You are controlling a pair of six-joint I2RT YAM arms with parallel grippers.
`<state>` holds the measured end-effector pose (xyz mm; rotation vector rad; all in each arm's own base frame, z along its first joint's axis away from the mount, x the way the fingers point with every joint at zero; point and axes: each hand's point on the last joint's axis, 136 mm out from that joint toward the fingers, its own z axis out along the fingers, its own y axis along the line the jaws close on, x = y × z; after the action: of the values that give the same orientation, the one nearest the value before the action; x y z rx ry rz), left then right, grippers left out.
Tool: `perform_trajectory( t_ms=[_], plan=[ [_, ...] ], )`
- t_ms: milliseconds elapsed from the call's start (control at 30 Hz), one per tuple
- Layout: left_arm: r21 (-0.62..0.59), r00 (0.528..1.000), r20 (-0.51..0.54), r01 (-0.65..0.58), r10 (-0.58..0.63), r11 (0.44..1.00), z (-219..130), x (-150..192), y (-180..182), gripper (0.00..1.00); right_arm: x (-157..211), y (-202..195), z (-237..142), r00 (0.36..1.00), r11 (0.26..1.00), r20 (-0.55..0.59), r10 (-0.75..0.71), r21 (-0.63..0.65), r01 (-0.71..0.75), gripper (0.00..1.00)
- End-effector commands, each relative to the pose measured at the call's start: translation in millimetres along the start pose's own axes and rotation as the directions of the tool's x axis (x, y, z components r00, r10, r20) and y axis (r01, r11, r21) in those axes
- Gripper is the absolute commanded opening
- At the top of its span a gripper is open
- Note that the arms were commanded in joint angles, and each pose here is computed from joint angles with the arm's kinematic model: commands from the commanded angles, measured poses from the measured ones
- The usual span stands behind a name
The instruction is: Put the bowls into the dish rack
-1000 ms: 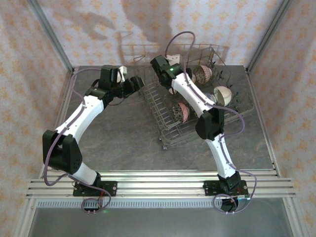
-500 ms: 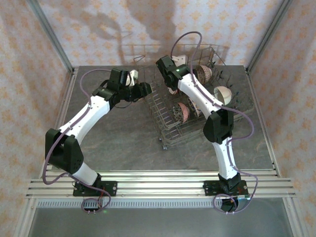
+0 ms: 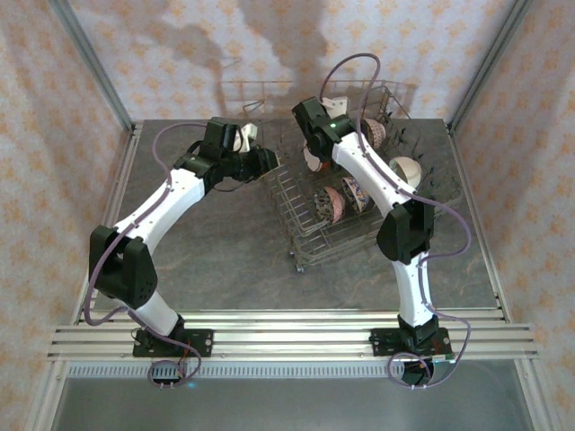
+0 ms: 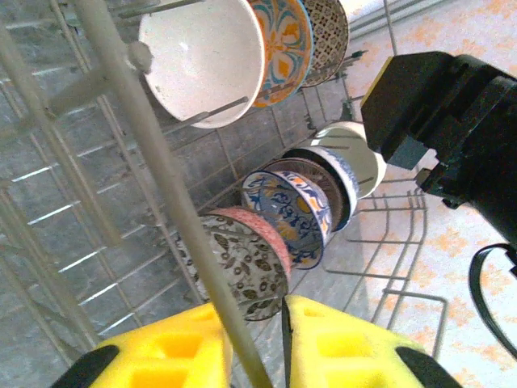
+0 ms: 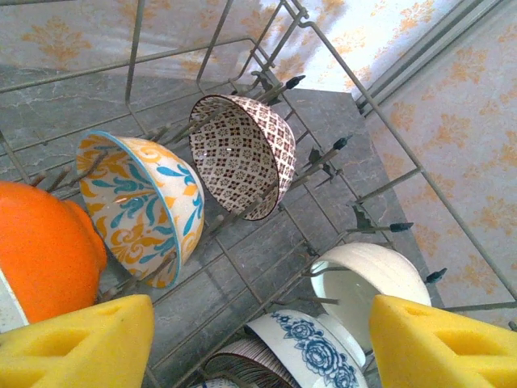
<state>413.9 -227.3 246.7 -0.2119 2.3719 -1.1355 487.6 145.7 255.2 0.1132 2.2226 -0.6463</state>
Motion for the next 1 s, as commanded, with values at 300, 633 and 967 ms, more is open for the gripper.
perform_trajectory(
  t_ms=[300,633,967],
  plan=[
    [-0.064,0.994,0.022,-0.11,0.111,0.992,-21.1,-19.0,-9.7,0.0,-14.8,-32.4,-15.4,0.998,0.998,0.013,0.064,0.013,-0.064,0.69],
    [-0.272,0.985,0.012,-0.161,0.17,0.949,-80.3,-60.3,36.7,0.0,-19.5,-53.7,-20.0,0.997,0.997,0.009,0.075,0.027,-0.075,0.69],
    [-0.352,0.976,-0.05,-0.215,0.211,0.911,-89.7,-95.6,64.2,0.0,-18.2,-74.1,-22.1,0.991,0.991,0.0,0.132,0.03,-0.132,0.69]
  ],
)
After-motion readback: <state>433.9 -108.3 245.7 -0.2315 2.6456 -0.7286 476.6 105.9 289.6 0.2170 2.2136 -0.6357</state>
